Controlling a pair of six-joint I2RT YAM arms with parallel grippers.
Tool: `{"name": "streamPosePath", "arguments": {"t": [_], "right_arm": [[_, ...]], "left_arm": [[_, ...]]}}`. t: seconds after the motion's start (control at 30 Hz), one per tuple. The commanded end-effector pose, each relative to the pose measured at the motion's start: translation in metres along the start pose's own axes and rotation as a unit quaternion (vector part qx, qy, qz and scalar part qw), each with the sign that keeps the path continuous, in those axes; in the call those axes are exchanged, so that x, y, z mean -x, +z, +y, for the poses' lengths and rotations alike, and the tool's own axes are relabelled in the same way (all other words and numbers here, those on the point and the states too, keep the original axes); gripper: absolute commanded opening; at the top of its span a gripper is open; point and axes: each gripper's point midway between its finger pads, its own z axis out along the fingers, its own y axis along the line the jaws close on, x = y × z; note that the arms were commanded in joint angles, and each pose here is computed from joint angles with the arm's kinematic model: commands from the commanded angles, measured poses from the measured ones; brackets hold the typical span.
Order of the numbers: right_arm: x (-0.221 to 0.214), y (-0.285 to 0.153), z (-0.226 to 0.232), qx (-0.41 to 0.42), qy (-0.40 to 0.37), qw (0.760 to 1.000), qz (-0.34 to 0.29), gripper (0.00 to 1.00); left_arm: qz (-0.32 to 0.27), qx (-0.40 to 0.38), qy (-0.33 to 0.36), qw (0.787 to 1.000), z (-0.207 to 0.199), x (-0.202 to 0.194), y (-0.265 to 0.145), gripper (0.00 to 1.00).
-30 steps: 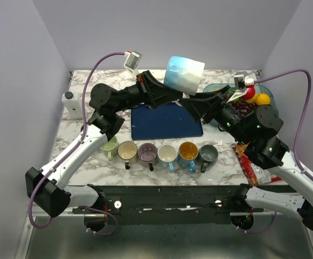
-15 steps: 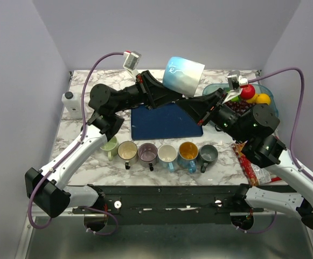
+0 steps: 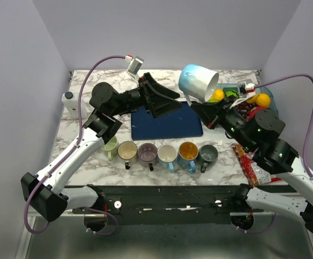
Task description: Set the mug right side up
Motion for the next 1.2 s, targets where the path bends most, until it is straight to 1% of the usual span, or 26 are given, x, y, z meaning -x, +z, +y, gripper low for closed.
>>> {"name": "streamPosePath", "arguments": {"t": [0.0,0.03,0.07,0.1,0.13,0.17,0.2,0.23,0.27,0.3,0.33,0.4,0.43,0.5,0.53,0.6,0.67,0.77,0.83,0.87,0.9,1.0,1.03,1.07,1.17], "right_arm": [[0.007,-0.033,-0.056,-0.143,-0.024,0.989,0.0,0.01],[0.006,-0.043,-0.073,-0.191,-0.024,0.981,-0.001,0.0],[0.003,-0.051,-0.085,-0.223,-0.027,0.974,0.007,0.01],[-0.017,-0.067,-0.105,-0.27,-0.046,0.96,0.049,0.01],[-0.02,-0.078,-0.124,-0.326,-0.046,0.943,0.047,0.01],[-0.027,-0.087,-0.134,-0.353,-0.05,0.932,0.061,0.01],[-0.044,-0.104,-0.149,-0.388,-0.069,0.914,0.097,0.01],[-0.051,-0.111,-0.159,-0.416,-0.062,0.902,0.099,0.01],[-0.06,-0.117,-0.166,-0.431,-0.063,0.893,0.112,0.01],[-0.078,-0.129,-0.179,-0.455,-0.077,0.875,0.145,0.01],[-0.087,-0.135,-0.186,-0.474,-0.064,0.865,0.15,0.01],[-0.104,-0.145,-0.199,-0.494,-0.064,0.85,0.173,0.01],[-0.119,-0.151,-0.209,-0.509,-0.058,0.837,0.192,0.01],[-0.133,-0.152,-0.218,-0.516,-0.053,0.829,0.209,0.01],[-0.146,-0.157,-0.226,-0.525,-0.05,0.819,0.227,0.01],[-0.154,-0.156,-0.233,-0.532,-0.048,0.812,0.235,0.01],[-0.169,-0.161,-0.243,-0.547,-0.051,0.794,0.26,0.01],[-0.185,-0.154,-0.248,-0.538,-0.05,0.79,0.292,0.01],[-0.194,-0.152,-0.252,-0.536,-0.047,0.787,0.302,0.01],[-0.202,-0.151,-0.253,-0.529,-0.044,0.786,0.318,0.01],[-0.206,-0.148,-0.254,-0.522,-0.039,0.788,0.323,0.01],[-0.214,-0.142,-0.258,-0.509,-0.027,0.791,0.339,0.01],[-0.216,-0.143,-0.262,-0.512,-0.021,0.787,0.343,0.01],[-0.218,-0.141,-0.262,-0.502,-0.018,0.79,0.353,0.01],[-0.225,-0.138,-0.267,-0.493,-0.011,0.787,0.369,0.01]], "left_arm": [[0.023,0.108,0.029,0.993,0.041,-0.014,-0.015,0.99],[0.027,0.13,0.034,0.991,0.048,-0.016,-0.019,0.99],[0.032,0.154,0.057,0.986,0.058,-0.018,-0.024,0.99],[0.049,0.189,0.045,0.98,0.072,-0.028,-0.033,0.99],[0.043,0.219,0.054,0.973,0.082,-0.026,-0.039,0.99],[0.049,0.235,0.056,0.969,0.089,-0.03,-0.043,0.99],[0.063,0.253,0.058,0.964,0.096,-0.037,-0.05,0.99],[0.064,0.268,0.061,0.959,0.102,-0.039,-0.053,0.99],[0.068,0.275,0.06,0.957,0.104,-0.041,-0.056,0.99],[0.077,0.285,0.056,0.954,0.108,-0.047,-0.06,0.99],[0.081,0.29,0.053,0.952,0.111,-0.049,-0.062,0.99],[0.089,0.295,0.048,0.95,0.113,-0.055,-0.065,0.99],[0.091,0.295,0.047,0.95,0.114,-0.057,-0.066,0.99],[0.093,0.297,0.044,0.949,0.115,-0.06,-0.068,0.99],[0.092,0.297,0.045,0.949,0.115,-0.06,-0.069,0.99],[0.094,0.297,0.044,0.949,0.114,-0.061,-0.07,0.99],[0.095,0.298,0.045,0.949,0.114,-0.061,-0.071,0.99],[0.097,0.299,0.047,0.948,0.113,-0.062,-0.072,0.99],[0.099,0.3,0.047,0.948,0.113,-0.064,-0.073,0.99],[0.099,0.3,0.047,0.948,0.113,-0.064,-0.074,0.99],[0.1,0.301,0.046,0.947,0.113,-0.065,-0.074,0.99],[0.102,0.301,0.045,0.947,0.113,-0.066,-0.076,0.99],[0.102,0.302,0.046,0.947,0.112,-0.066,-0.076,0.99],[0.104,0.302,0.045,0.947,0.112,-0.067,-0.077,0.99],[0.102,0.301,0.047,0.947,0.11,-0.067,-0.079,0.99]]}}
